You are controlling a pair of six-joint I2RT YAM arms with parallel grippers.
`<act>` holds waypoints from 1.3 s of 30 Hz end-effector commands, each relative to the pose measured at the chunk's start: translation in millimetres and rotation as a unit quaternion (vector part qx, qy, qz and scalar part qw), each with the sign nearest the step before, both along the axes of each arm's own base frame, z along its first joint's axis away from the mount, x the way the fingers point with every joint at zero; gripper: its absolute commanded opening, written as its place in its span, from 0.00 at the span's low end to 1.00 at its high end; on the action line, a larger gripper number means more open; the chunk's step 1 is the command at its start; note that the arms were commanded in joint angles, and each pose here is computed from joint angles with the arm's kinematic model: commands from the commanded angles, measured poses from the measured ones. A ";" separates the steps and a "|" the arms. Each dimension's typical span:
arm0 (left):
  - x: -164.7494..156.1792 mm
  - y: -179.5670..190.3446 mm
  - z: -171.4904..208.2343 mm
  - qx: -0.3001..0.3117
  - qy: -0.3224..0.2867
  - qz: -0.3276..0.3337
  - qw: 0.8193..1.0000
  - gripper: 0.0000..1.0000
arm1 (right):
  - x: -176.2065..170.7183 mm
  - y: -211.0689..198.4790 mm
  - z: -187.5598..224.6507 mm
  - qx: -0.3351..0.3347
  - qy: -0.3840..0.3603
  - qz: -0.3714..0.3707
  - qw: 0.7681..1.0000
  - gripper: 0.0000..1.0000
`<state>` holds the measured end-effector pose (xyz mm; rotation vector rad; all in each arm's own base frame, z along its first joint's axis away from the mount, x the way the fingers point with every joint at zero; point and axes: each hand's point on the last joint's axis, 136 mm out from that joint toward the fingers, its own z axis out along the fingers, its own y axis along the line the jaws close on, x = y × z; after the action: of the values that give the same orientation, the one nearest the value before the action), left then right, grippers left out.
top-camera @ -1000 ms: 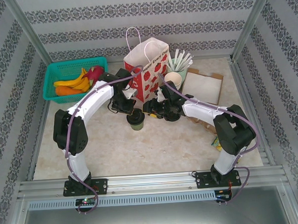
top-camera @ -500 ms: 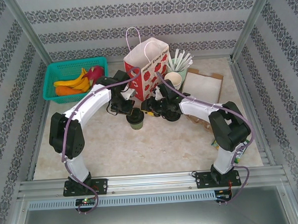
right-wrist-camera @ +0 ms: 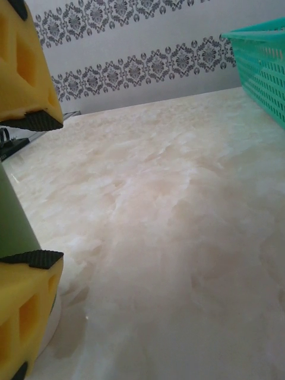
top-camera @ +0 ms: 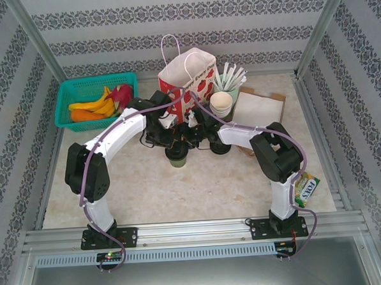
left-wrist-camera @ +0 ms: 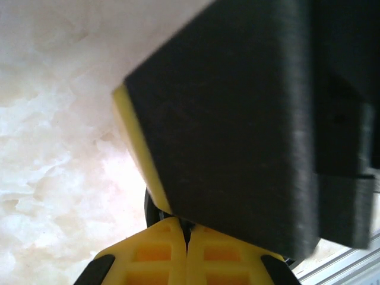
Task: Pack the takeout coffee
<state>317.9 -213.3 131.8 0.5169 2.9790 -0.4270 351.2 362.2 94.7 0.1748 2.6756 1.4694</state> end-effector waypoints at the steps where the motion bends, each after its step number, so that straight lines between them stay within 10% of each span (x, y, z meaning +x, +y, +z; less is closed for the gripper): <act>1: -2.7 -11.9 -35.8 0.026 0.024 -0.015 0.999 0.00 | -31.4 18.4 -13.3 0.003 0.049 0.044 0.998 0.58; 23: 11.4 19.7 -17.3 0.093 -0.018 0.077 0.993 0.00 | -21.7 -42.1 36.6 -0.095 -0.100 -0.034 0.990 0.79; 25: 13.7 22.4 -15.4 0.096 -0.021 0.094 0.991 0.00 | -22.1 -49.6 42.9 -0.100 -0.116 -0.049 0.987 0.98; 39: 21.4 14.2 -2.7 0.074 -0.020 0.133 0.988 0.00 | -42.8 -76.1 52.4 -0.076 -0.199 -0.079 0.974 0.95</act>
<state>332.8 -202.9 135.3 0.1906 2.9864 -0.2232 303.9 278.3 128.6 0.1300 2.4873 1.0675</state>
